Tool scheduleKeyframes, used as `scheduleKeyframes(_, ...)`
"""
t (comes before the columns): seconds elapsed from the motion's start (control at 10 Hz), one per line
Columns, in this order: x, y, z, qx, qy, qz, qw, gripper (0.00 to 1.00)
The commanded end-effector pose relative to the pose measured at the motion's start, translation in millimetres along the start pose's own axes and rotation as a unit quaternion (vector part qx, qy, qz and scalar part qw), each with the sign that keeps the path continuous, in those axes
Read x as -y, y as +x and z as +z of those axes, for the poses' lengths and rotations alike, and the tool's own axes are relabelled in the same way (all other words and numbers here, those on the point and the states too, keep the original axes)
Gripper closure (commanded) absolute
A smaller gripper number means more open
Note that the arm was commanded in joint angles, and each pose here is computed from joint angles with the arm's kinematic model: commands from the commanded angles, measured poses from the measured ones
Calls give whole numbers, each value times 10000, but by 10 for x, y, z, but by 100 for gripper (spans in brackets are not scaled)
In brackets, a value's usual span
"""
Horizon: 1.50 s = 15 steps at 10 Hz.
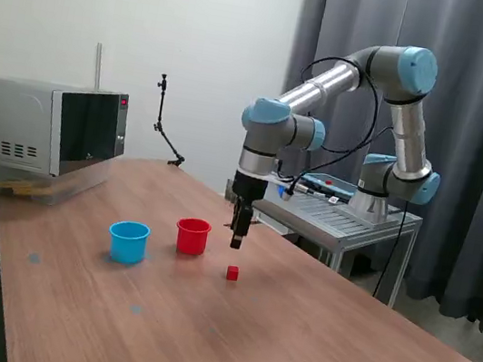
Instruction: Place red objects in the red bin, and blue objects in the blue bin.
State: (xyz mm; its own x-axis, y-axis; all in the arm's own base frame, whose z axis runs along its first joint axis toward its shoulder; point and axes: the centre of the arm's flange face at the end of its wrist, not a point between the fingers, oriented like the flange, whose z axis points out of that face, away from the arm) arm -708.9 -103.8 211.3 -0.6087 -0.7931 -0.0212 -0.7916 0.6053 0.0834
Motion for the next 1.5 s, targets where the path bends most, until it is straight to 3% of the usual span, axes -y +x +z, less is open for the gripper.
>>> scheduleKeyframes(0.0, 92, 76, -4, -23, 26, 618, 9981, 0)
scheduleKeyframes(0.2, 104, 77, 11, -78, 102, 681, 9976, 0)
scheduleKeyframes(0.4, 220, 40, 155, -151, 405, 706, 9966, 0)
scheduleKeyframes(0.6, 270, -134, 359, -61, 599, 550, 9967, 0)
scheduleKeyframes(0.9, 264, -229, 423, -54, 631, 144, 9979, 0)
scheduleKeyframes(1.2, 82, -367, 409, -145, 520, 100, 9985, 0)
scheduleKeyframes(1.4, 116, -336, 480, -411, 496, -83, 9979, 0)
